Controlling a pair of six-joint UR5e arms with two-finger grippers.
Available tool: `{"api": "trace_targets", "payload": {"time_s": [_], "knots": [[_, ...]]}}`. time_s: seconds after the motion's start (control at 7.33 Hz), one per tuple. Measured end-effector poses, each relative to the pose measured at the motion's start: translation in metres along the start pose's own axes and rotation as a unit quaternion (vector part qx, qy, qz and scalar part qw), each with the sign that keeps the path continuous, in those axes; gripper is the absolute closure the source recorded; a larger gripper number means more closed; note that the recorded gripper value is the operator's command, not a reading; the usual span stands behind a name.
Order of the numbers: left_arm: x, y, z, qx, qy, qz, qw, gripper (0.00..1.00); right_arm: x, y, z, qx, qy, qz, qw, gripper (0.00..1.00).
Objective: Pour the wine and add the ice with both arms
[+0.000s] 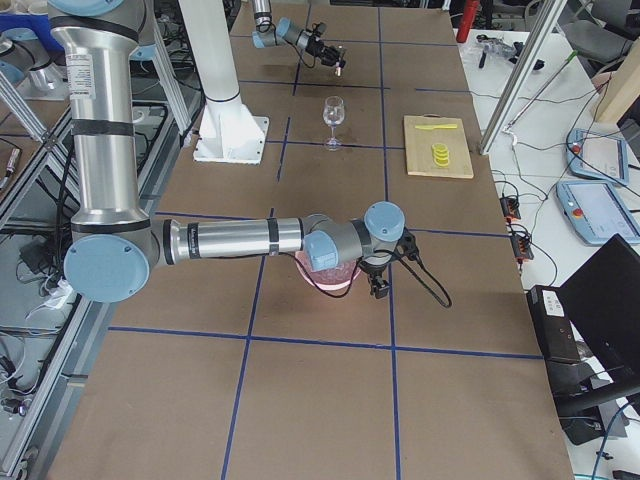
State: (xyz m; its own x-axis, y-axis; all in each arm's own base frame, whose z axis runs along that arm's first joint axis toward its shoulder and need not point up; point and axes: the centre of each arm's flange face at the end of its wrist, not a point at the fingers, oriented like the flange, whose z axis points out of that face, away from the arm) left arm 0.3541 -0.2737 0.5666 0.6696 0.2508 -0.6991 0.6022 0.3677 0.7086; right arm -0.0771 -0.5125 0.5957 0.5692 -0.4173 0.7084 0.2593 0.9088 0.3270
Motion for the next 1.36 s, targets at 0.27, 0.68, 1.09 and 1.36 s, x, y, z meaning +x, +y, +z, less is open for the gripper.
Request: {"api": "trace_targets", "payload": {"time_s": [0.27,0.68,1.09,1.36], "knots": [[0.004,0.007,-0.002,-0.008,0.003,-0.013,0.9999,1.0,-0.002,0.0,0.001,-0.001,-0.001,0.001,1.0,0.0],[0.003,0.016,-0.003,-0.014,0.002,-0.008,0.9999,0.82,-0.004,-0.001,0.004,-0.003,-0.002,0.001,1.0,0.0],[0.006,0.018,-0.003,-0.015,0.005,-0.01,0.9998,0.57,-0.005,-0.001,0.005,-0.004,-0.002,0.002,1.0,0.0],[0.007,0.018,-0.004,-0.015,0.007,-0.013,0.9998,0.46,-0.005,-0.001,0.005,-0.004,-0.002,0.002,1.0,0.0]]}}
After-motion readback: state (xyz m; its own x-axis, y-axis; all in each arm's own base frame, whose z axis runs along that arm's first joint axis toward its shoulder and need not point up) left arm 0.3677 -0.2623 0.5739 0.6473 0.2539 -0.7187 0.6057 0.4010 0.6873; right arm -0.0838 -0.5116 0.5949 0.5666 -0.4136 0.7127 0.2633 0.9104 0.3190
